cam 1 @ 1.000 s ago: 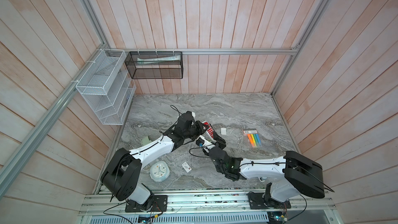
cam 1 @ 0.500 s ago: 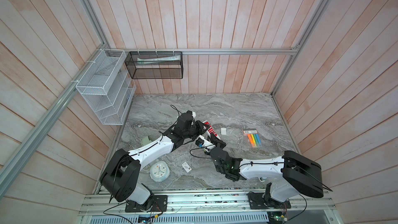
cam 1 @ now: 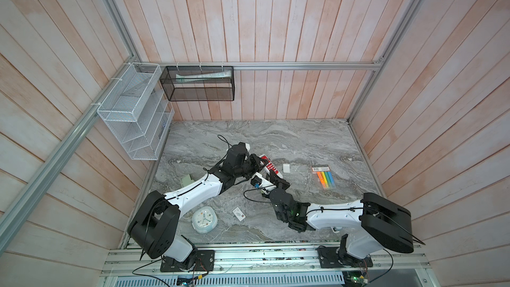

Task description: Unload the batteries from the remote control

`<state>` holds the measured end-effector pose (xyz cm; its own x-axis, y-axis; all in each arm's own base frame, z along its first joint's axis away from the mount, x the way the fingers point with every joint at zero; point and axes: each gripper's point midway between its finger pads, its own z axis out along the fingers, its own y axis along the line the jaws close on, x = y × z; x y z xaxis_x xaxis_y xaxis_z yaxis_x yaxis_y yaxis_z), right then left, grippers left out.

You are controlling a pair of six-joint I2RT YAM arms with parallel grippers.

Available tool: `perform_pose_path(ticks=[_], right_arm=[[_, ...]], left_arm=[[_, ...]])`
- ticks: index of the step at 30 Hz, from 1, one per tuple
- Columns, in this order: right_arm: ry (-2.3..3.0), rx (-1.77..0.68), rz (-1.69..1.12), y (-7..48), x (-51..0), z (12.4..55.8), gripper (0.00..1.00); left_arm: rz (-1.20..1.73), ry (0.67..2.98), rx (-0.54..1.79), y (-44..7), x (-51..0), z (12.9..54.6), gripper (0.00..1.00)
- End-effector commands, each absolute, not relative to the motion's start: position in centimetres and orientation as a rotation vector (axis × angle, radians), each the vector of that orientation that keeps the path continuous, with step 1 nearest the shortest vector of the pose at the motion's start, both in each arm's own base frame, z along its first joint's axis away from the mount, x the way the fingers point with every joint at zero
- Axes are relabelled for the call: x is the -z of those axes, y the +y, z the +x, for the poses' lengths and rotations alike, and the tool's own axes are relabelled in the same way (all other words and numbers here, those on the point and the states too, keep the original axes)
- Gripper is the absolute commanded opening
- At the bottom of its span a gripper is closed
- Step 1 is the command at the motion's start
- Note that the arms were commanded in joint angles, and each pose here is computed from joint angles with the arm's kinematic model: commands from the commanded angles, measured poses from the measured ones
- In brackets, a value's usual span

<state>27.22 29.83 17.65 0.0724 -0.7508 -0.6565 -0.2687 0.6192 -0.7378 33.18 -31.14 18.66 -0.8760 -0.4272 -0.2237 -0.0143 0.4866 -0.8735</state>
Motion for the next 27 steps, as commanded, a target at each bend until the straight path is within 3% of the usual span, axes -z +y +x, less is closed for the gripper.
perform_pose_path(ticks=[1, 6, 13, 20, 27], right_arm=[[1.514, 0.494, -0.902, 29.0, -17.2, 27.8, 0.00], [1.520, 0.492, -0.903, 29.0, -17.1, 27.8, 0.00], [1.543, 0.463, -0.885, 28.6, -17.1, 27.8, 0.00], [1.579, 0.402, -0.857, 28.0, -17.0, 27.6, 0.00], [1.652, 0.255, -0.837, 27.5, -16.8, 27.1, 0.00]], left_arm=[[-0.252, 2.286, 1.397, -31.4, -19.9, 32.6, 0.01], [-0.250, 2.283, 1.415, -31.4, -19.7, 32.5, 0.14], [-0.253, 2.272, 1.421, -31.3, -19.7, 32.6, 0.49], [-0.256, 2.260, 1.410, -30.9, -19.7, 32.8, 0.73], [-0.290, 2.227, 1.361, -29.2, -19.8, 33.8, 0.90]])
